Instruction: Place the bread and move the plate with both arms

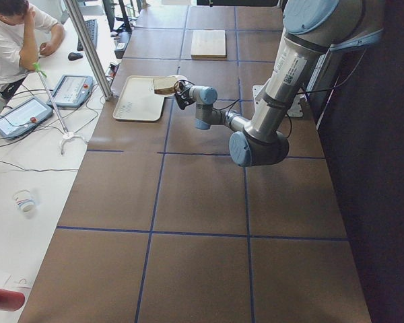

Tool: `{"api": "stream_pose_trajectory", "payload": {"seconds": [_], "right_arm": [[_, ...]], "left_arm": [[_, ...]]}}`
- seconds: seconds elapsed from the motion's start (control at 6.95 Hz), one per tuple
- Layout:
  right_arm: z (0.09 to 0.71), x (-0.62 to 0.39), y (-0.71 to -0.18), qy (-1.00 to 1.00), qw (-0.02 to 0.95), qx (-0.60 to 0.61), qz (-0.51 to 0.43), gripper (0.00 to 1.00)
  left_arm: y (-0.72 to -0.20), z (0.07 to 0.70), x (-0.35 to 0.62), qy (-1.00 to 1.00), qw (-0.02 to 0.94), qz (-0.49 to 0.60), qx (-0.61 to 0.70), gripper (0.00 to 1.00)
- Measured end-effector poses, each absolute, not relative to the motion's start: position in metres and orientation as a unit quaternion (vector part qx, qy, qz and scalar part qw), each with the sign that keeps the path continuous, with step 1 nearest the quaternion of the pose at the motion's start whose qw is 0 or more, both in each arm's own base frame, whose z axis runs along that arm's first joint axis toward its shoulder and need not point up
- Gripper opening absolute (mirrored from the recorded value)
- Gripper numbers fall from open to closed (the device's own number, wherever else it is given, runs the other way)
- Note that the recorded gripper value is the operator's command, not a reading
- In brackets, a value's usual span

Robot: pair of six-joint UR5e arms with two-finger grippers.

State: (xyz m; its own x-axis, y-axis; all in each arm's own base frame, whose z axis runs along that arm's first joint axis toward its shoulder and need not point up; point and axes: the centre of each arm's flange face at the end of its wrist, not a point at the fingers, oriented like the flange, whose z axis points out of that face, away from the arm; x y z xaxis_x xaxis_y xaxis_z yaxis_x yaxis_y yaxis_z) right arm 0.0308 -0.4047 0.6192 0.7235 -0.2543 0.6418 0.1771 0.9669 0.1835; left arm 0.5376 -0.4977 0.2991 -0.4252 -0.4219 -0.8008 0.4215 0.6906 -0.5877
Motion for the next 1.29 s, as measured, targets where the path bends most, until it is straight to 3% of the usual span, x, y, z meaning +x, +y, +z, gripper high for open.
{"api": "stream_pose_trajectory", "payload": {"seconds": [0.29, 0.43, 0.58, 0.72, 1.29], "right_arm": [[0.619, 0.031, -0.405, -0.353, 0.927, 0.055, -0.116, 1.0], [0.619, 0.031, -0.405, -0.354, 0.927, 0.055, -0.116, 1.0], [0.619, 0.031, -0.405, -0.354, 0.927, 0.055, -0.116, 1.0], [0.619, 0.031, -0.405, -0.354, 0.927, 0.055, -0.116, 1.0], [0.618, 0.031, -0.406, -0.354, 0.926, 0.056, -0.117, 1.0]], "left_arm": [[-0.574, 0.312, 0.552, 0.712, 0.507, -0.487, -0.007, 0.06], [-0.6, 0.315, 0.565, 0.694, 0.505, -0.512, 0.0, 0.19], [-0.612, 0.311, 0.574, 0.687, 0.505, -0.522, 0.004, 0.65], [-0.615, 0.308, 0.578, 0.685, 0.506, -0.525, 0.005, 1.0], [-0.597, 0.303, 0.556, 0.703, 0.544, -0.458, 0.018, 1.0]]}}
